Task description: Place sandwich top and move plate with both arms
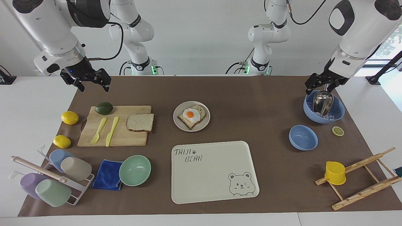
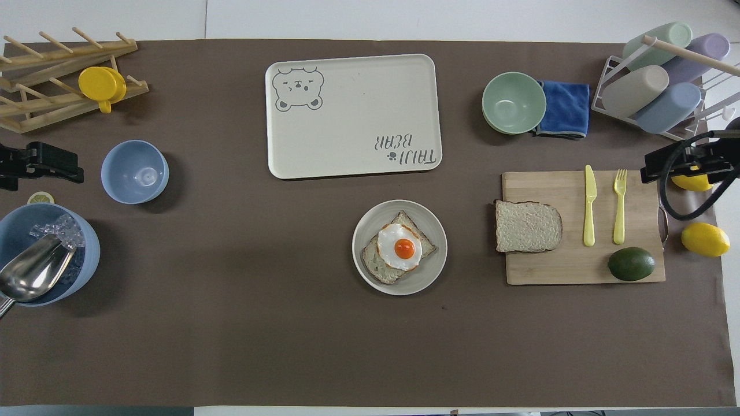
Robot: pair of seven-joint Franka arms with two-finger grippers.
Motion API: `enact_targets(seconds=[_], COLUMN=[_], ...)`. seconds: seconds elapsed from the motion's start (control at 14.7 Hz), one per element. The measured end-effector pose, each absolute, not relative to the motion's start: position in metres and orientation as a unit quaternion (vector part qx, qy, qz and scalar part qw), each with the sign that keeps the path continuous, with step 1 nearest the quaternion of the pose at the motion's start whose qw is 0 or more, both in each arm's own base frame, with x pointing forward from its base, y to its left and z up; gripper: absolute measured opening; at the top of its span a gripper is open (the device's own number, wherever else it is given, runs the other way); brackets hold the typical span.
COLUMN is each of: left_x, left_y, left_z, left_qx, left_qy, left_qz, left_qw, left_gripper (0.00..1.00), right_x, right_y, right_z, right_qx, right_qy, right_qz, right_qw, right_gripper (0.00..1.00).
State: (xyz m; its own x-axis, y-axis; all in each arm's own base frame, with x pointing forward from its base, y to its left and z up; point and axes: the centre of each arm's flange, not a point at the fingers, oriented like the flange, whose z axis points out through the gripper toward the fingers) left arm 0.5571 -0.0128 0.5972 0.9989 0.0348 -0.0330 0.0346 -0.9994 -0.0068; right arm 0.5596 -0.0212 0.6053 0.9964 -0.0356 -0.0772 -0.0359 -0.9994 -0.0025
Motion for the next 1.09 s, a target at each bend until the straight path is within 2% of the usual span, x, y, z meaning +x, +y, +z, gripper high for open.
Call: enact_targets(seconds=[0.75, 0.89, 1.09], left_x=[0.557, 0.557, 0.557], left_y=[-0.013, -0.013, -0.013], left_z=[0.597, 0.597, 0.597], left_qx=[-1.000, -1.000, -1.000], left_qy=[-0.017, -0.017, -0.017], left_qz=[0.017, 0.017, 0.017], left_qw=[0.003, 0.003, 0.003], left_gripper=[1.00, 1.00, 1.00], right_x=[0.557, 0.557, 0.565], right_y=[-0.017, 0.004, 0.067], right_z=[0.602, 0.594, 0.560], right_qx=[-0.999, -0.998, -0.993], right_qy=[0.013, -0.007, -0.001], right_qz=[0.050, 0.059, 0.078], right_qw=[0.002, -0.022, -0.094], right_gripper=[1.00, 1.00, 1.00])
